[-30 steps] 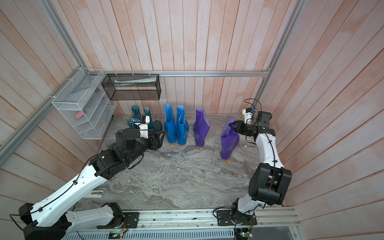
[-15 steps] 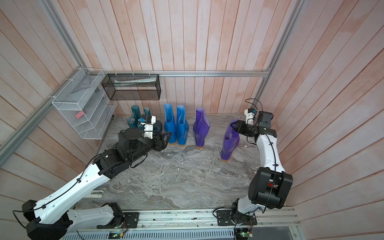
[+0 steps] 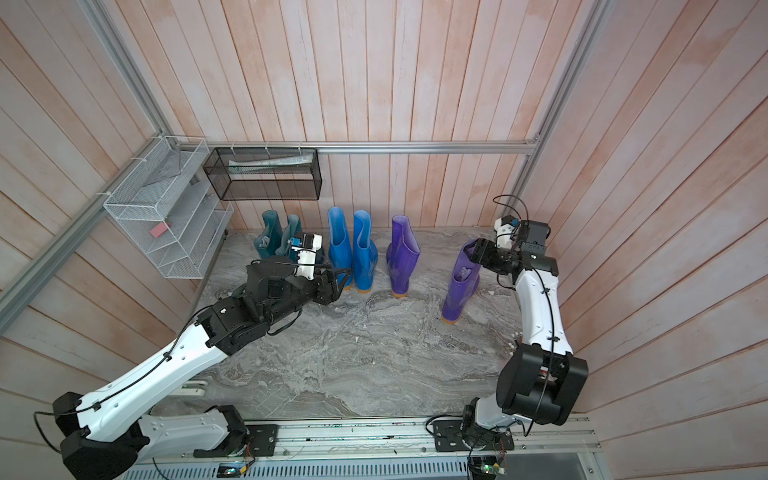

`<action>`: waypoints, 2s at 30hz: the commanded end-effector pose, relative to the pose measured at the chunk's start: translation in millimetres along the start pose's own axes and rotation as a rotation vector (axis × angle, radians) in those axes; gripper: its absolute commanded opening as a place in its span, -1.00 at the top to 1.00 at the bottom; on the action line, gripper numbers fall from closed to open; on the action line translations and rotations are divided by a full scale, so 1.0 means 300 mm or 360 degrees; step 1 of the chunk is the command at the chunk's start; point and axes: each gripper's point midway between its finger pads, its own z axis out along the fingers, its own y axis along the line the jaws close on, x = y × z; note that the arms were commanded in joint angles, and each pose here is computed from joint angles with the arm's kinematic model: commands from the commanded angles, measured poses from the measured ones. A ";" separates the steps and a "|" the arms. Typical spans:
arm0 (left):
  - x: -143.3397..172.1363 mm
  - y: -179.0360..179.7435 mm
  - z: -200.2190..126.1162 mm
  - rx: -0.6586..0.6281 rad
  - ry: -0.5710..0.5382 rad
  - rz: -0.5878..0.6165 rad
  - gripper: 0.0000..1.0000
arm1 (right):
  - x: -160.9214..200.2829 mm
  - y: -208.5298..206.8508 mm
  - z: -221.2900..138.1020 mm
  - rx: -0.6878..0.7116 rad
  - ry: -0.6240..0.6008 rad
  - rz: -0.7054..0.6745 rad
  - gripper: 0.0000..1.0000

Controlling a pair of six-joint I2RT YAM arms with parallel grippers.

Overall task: Match and arrange rain boots in pairs
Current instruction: Adjust the rain boot at the center of the board, then pick up the rain boot at the center of the board.

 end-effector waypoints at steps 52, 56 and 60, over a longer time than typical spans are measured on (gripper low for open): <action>0.031 0.059 -0.148 -0.0049 -0.0057 0.0108 -0.33 | 0.095 0.060 -0.037 0.0439 0.0074 -0.0027 0.61; 0.035 0.075 -0.153 -0.0088 -0.0055 0.0095 -0.33 | 0.036 0.077 -0.064 0.0401 0.0026 -0.0076 0.74; 0.029 0.080 -0.158 -0.0104 -0.0064 0.0079 -0.32 | -0.030 0.116 -0.082 0.0360 0.0010 -0.0161 0.80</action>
